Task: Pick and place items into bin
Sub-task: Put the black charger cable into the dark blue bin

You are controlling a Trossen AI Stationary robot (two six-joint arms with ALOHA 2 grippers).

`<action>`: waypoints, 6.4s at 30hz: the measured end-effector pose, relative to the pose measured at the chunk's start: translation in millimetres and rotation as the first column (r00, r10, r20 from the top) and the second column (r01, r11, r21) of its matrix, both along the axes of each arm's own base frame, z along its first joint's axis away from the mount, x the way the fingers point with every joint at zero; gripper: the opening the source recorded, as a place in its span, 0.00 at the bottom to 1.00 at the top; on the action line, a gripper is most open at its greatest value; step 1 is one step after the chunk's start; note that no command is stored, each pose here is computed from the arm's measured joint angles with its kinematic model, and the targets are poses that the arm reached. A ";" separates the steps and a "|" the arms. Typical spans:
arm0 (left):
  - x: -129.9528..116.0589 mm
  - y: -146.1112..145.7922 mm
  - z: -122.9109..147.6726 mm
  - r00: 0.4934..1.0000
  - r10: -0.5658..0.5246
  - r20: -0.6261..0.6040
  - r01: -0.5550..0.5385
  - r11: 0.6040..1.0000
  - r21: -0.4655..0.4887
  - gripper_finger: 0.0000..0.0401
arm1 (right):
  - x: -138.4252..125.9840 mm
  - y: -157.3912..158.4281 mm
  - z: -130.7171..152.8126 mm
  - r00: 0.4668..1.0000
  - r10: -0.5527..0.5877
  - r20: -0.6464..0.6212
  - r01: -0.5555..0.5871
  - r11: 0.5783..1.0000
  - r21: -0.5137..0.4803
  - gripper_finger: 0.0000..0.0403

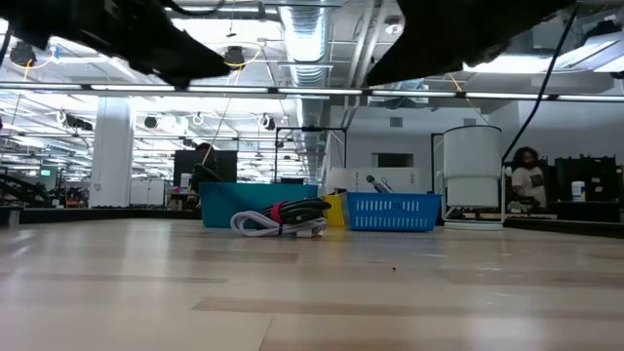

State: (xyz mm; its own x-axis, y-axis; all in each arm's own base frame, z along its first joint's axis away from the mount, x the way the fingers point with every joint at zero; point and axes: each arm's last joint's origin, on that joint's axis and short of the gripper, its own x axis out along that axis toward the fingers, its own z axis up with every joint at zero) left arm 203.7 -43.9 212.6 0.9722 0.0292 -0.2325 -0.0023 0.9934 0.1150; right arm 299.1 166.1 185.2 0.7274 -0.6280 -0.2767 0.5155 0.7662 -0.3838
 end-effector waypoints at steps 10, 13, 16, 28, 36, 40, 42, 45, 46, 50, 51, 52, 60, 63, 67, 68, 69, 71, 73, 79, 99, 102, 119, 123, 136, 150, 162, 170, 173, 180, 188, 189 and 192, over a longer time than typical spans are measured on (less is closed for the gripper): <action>49.9 0.7 14.4 0.906 -0.111 -0.408 0.102 0.994 -0.045 0.28 | -12.4 16.0 -19.5 0.999 -0.034 0.039 0.037 0.997 -0.071 0.34; 62.7 -0.8 16.4 0.859 -0.101 -0.502 0.113 0.994 -0.006 0.28 | -12.8 15.3 -20.0 0.999 -0.036 0.031 0.038 0.996 -0.079 0.35; 74.4 -2.9 13.5 0.802 -0.101 -0.589 0.151 0.988 0.036 0.28 | -14.5 15.7 -21.0 0.999 -0.032 0.015 0.033 0.995 -0.092 0.34; 102.1 0.1 -9.3 0.695 0.131 -0.707 0.220 0.898 0.382 0.28 | -15.8 16.0 -21.6 1.000 -0.029 0.003 0.029 0.994 -0.103 0.37; 104.1 1.1 -11.6 0.683 0.132 -0.718 0.329 0.822 0.465 0.28 | -16.0 15.9 -21.7 1.000 -0.029 -0.001 0.029 0.994 -0.106 0.37; 104.7 0.9 -10.6 0.692 0.129 -0.710 0.324 0.823 0.466 0.28 | -15.9 15.9 -21.7 1.000 -0.029 -0.001 0.029 0.994 -0.105 0.36; 107.0 0.7 -9.2 0.712 0.131 -0.690 0.308 0.824 0.475 0.28 | -15.9 15.9 -21.7 1.000 -0.029 -0.001 0.028 0.994 -0.105 0.36; 109.2 0.3 -7.7 0.736 0.139 -0.662 0.242 0.860 0.449 0.28 | -15.9 15.9 -21.7 1.000 -0.028 -0.001 0.028 0.994 -0.105 0.36; 109.2 0.1 -7.7 0.739 0.140 -0.659 0.217 0.876 0.430 0.28 | -15.9 15.9 -21.7 1.000 -0.028 -0.001 0.028 0.994 -0.105 0.36; 109.2 -2.7 -8.6 0.733 0.040 -0.679 0.283 0.890 0.358 0.28 | -15.9 15.9 -21.7 1.000 -0.028 -0.001 0.028 0.994 -0.105 0.35; 109.1 -3.9 -8.8 0.728 -0.003 -0.686 0.319 0.887 0.335 0.28 | -15.9 15.9 -21.7 1.000 -0.028 -0.001 0.028 0.994 -0.105 0.35; 109.1 -4.7 -9.0 0.724 -0.034 -0.689 0.342 0.885 0.316 0.28 | -15.9 15.9 -21.7 1.000 -0.028 -0.001 0.028 0.994 -0.104 0.35; 111.4 -5.2 -7.6 0.731 -0.098 -0.676 0.397 0.866 0.303 0.28 | -15.6 16.2 -21.5 1.000 -0.028 0.003 0.028 0.995 -0.100 0.35; 112.0 -5.3 -7.2 0.735 -0.098 -0.670 0.393 0.868 0.303 0.28 | -15.5 16.2 -21.4 1.000 -0.028 0.004 0.028 0.995 -0.098 0.35; 113.1 -5.1 -6.5 0.747 -0.094 -0.658 0.368 0.883 0.292 0.29 | -15.2 16.6 -21.2 1.000 -0.025 0.007 0.025 0.996 -0.091 0.35; 113.0 -5.0 -6.5 0.747 -0.093 -0.658 0.367 0.883 0.292 0.29 | -15.1 16.6 -21.2 1.000 -0.024 0.008 0.024 0.996 -0.089 0.35; 112.8 -4.9 -6.7 0.745 -0.093 -0.661 0.370 0.882 0.292 0.29 | -15.1 16.7 -21.2 1.000 -0.023 0.008 0.024 0.996 -0.087 0.35; 112.2 -4.0 -7.2 0.738 -0.093 -0.668 0.377 0.878 0.295 0.30 | -15.1 16.9 -21.4 1.000 -0.020 0.009 0.021 0.997 -0.077 0.35; 112.0 -1.8 -7.7 0.732 -0.097 -0.674 0.384 0.877 0.291 0.32 | -15.0 17.1 -21.6 1.000 -0.014 0.004 0.014 0.997 -0.070 0.35; 112.2 10.9 -8.7 0.716 -0.105 -0.691 0.405 0.868 0.288 0.41 | -15.0 17.1 -21.6 1.000 -0.019 0.020 0.020 0.998 -0.051 0.35; 124.0 50.3 -26.3 0.696 -0.200 -0.690 0.438 0.879 0.187 0.53 | -14.9 17.0 -21.6 1.000 -0.019 0.018 0.020 0.998 -0.052 0.36; 128.2 50.4 -38.5 0.675 -0.202 -0.710 0.447 0.877 0.175 0.53 | -15.0 16.9 -21.8 1.000 -0.019 0.016 0.020 0.998 -0.054 0.36; 138.5 52.2 -63.1 0.653 -0.173 -0.737 0.468 0.858 0.214 0.53 | -15.0 17.0 -21.8 1.000 -0.019 0.017 0.020 0.998 -0.052 0.36; 138.5 52.3 -63.1 0.653 -0.170 -0.738 0.466 0.858 0.216 0.53 | -14.9 17.0 -21.7 1.000 -0.019 0.018 0.020 0.998 -0.052 0.35; 137.9 52.3 -54.0 0.668 -0.163 -0.726 0.438 0.875 0.207 0.53 | -14.9 17.0 -21.7 1.000 -0.019 0.019 0.020 0.999 -0.051 0.35; 143.7 52.4 -44.0 0.689 -0.162 -0.707 0.431 0.875 0.220 0.53 | -14.9 17.0 -21.8 1.000 -0.019 0.018 0.020 0.998 -0.051 0.35; 142.2 56.5 -44.8 0.678 -0.157 -0.718 0.430 0.877 0.214 0.53 | -14.9 17.0 -21.8 1.000 -0.019 0.018 0.020 0.998 -0.051 0.35; 141.3 65.6 -45.0 0.679 -0.177 -0.712 0.411 0.896 0.170 0.53 | -14.9 17.0 -21.7 1.000 -0.019 0.019 0.020 0.999 -0.051 0.35; 141.6 65.5 -45.7 0.678 -0.188 -0.710 0.414 0.897 0.158 0.53 | -14.9 17.0 -21.7 1.000 -0.019 0.019 0.020 0.999 -0.051 0.35; 140.4 65.5 -56.4 0.651 -0.189 -0.735 0.419 0.897 0.140 0.53 | -14.8 17.0 -21.7 1.000 -0.020 0.020 0.021 0.999 -0.050 0.34; 143.9 65.7 -66.2 0.642 -0.189 -0.743 0.417 0.899 0.132 0.52 | -14.7 17.0 -21.6 1.000 -0.020 0.022 0.021 0.999 -0.048 0.35; 144.1 65.7 -67.0 0.642 -0.189 -0.743 0.417 0.900 0.131 0.52 | -14.7 17.1 -21.6 1.000 -0.020 0.022 0.021 0.999 -0.048 0.35; 144.0 65.7 -70.4 0.630 -0.189 -0.753 0.416 0.901 0.122 0.49 | -14.6 17.0 -21.6 1.000 -0.020 0.023 0.021 0.999 -0.048 0.34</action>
